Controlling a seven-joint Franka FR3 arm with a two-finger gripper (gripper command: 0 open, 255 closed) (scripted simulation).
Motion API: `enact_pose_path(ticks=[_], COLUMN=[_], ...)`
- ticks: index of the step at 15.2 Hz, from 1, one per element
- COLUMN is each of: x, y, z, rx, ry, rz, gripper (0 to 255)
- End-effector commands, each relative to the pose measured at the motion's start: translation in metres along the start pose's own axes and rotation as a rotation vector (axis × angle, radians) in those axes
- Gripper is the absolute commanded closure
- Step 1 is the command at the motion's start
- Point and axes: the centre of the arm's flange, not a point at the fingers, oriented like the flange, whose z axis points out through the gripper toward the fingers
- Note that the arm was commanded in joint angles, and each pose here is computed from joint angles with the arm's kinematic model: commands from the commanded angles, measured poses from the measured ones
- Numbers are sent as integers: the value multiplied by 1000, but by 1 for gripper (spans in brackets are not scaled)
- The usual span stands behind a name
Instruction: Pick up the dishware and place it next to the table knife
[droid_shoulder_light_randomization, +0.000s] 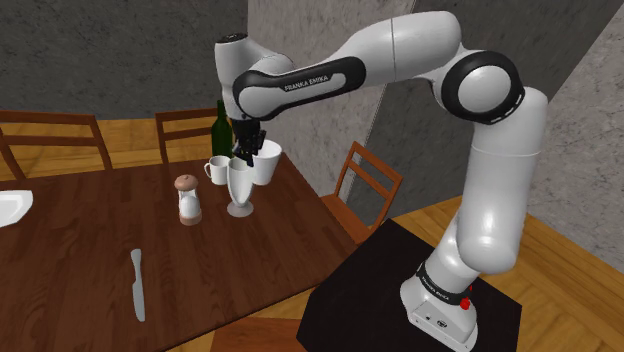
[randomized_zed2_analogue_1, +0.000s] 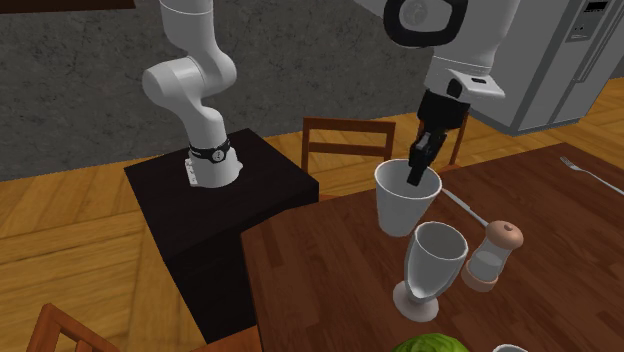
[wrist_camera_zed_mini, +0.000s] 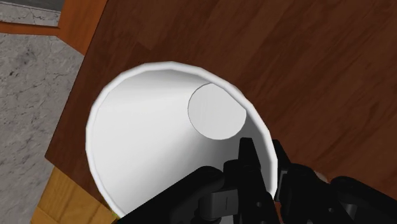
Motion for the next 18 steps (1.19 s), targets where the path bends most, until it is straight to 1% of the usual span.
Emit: enact_pose_path(ticks=[1,12,13,18], x=[-2,0,0,1], y=[-29,-171,-176,-181], z=[-5,-34,-35,-9], rx=[0,0,0,0], ry=[0,0,0,0], rz=[2,2,2,2], gripper=[255,255,255,255])
